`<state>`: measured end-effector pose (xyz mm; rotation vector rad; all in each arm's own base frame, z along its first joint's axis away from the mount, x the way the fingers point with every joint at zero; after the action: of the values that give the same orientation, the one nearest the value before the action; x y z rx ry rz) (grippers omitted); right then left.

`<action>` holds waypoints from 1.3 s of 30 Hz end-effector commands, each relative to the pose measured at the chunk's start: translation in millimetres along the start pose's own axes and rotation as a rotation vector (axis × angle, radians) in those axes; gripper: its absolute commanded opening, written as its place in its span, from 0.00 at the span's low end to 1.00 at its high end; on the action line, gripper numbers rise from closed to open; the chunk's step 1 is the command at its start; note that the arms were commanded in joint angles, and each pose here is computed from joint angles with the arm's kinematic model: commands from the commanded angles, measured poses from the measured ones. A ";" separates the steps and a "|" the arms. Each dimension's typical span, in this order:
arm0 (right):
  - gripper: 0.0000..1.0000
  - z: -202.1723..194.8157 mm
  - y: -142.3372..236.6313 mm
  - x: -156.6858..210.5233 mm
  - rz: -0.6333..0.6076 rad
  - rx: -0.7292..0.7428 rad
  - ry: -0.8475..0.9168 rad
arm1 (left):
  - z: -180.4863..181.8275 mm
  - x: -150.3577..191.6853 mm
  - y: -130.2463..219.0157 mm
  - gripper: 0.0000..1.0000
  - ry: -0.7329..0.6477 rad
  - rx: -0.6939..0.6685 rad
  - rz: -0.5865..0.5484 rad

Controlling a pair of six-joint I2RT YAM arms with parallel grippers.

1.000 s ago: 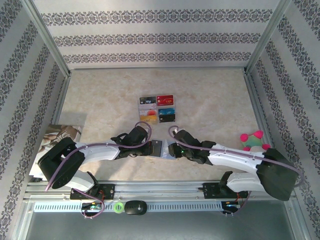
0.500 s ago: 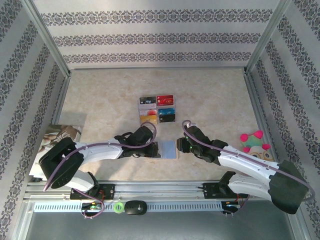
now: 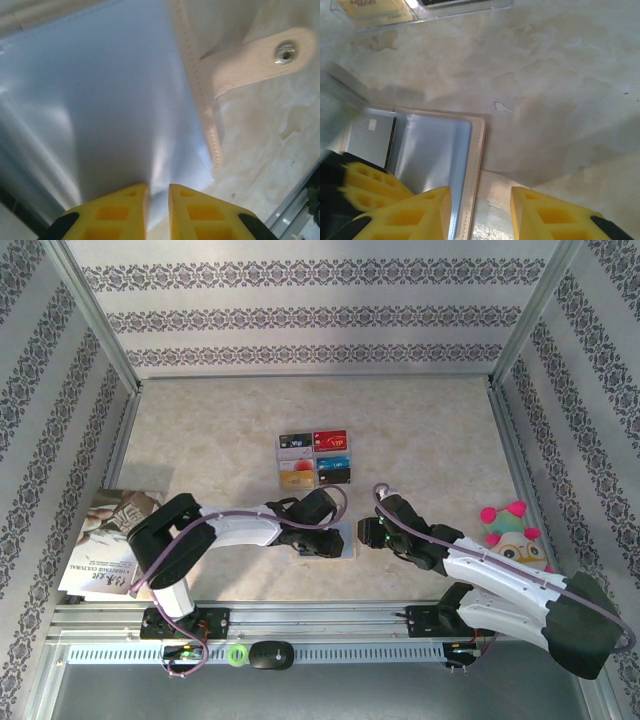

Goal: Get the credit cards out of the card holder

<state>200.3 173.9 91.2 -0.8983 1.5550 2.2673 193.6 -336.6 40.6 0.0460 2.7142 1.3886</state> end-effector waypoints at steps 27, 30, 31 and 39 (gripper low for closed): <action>0.13 38.7 -47.8 33.9 0.255 -0.196 -0.041 | 67.8 -22.4 58.0 0.39 0.081 -0.138 -0.313; 0.13 13.6 -48.5 53.9 0.293 -0.082 -0.076 | 76.7 -16.5 50.3 0.35 0.101 -0.147 -0.282; 0.13 7.9 -47.8 58.3 0.303 -0.054 -0.077 | 78.4 -14.5 47.8 0.34 0.107 -0.148 -0.270; 0.18 35.6 -24.0 12.6 0.164 -0.146 0.054 | 73.3 -16.4 59.6 0.35 0.103 -0.123 -0.295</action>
<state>182.5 208.7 47.3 -0.7616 1.5921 2.5713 216.2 -253.6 44.6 -0.3954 2.5767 1.4783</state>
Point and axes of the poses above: each hand's point on the last joint's axis, 136 mm out from that joint toward the fingers, its own y axis back along the fingers, its own z axis along the line the jaws close on, x = y × z, the point moved 2 cm from there along y, back along the fingers, and after that the axes turned 13 degrees about y, right-handed, at the moved point
